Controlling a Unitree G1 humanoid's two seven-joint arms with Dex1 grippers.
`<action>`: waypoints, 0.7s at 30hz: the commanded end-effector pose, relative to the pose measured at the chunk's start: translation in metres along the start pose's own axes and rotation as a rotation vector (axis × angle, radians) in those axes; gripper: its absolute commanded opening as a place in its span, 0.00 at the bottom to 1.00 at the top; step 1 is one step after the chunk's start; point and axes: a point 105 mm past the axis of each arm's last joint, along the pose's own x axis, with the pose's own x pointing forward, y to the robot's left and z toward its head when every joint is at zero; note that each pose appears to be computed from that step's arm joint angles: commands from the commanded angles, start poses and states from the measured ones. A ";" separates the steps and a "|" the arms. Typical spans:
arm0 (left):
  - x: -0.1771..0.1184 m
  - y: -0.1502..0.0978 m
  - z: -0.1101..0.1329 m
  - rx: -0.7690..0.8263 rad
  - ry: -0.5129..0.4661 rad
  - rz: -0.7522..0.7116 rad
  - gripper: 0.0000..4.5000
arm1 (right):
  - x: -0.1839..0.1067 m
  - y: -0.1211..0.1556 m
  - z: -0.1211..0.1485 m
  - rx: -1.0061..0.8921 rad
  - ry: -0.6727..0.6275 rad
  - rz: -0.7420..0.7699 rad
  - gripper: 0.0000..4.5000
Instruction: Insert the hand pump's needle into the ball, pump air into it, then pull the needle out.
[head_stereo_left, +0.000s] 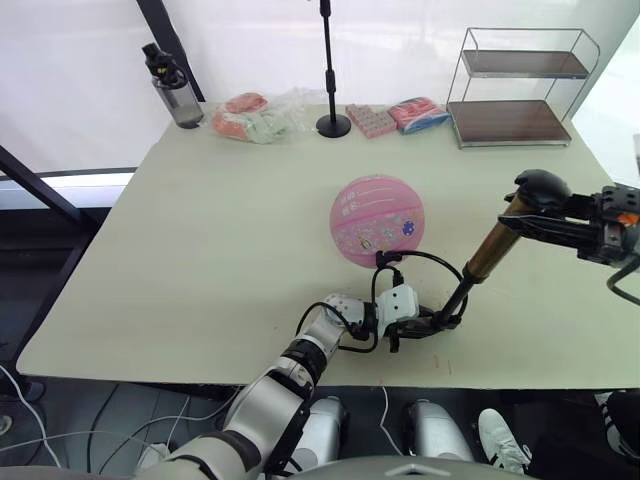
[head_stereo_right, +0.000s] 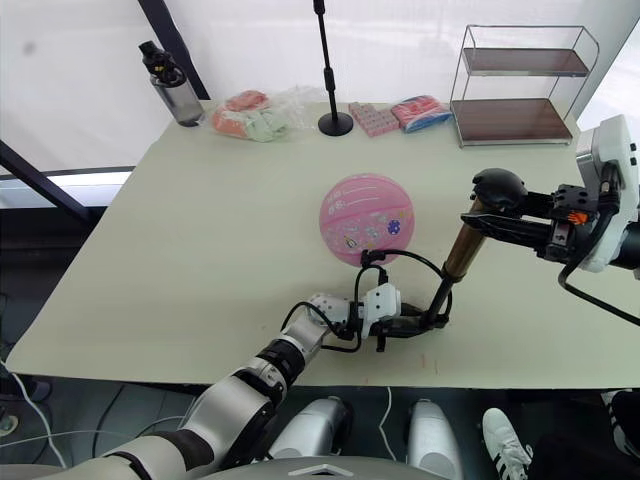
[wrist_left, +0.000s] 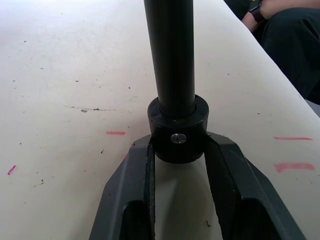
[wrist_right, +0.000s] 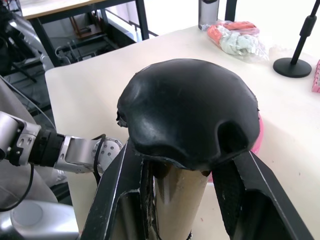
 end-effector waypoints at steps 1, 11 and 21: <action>-0.008 -0.021 -0.039 -0.096 0.122 -0.040 0.24 | -0.003 -0.004 -0.002 -0.019 -0.014 -0.062 0.24; -0.008 -0.021 -0.039 -0.095 0.122 -0.034 0.24 | 0.018 0.005 -0.079 0.024 0.095 -0.059 0.24; -0.007 -0.019 -0.038 -0.096 0.122 -0.029 0.24 | 0.033 0.011 -0.157 0.044 0.181 -0.062 0.24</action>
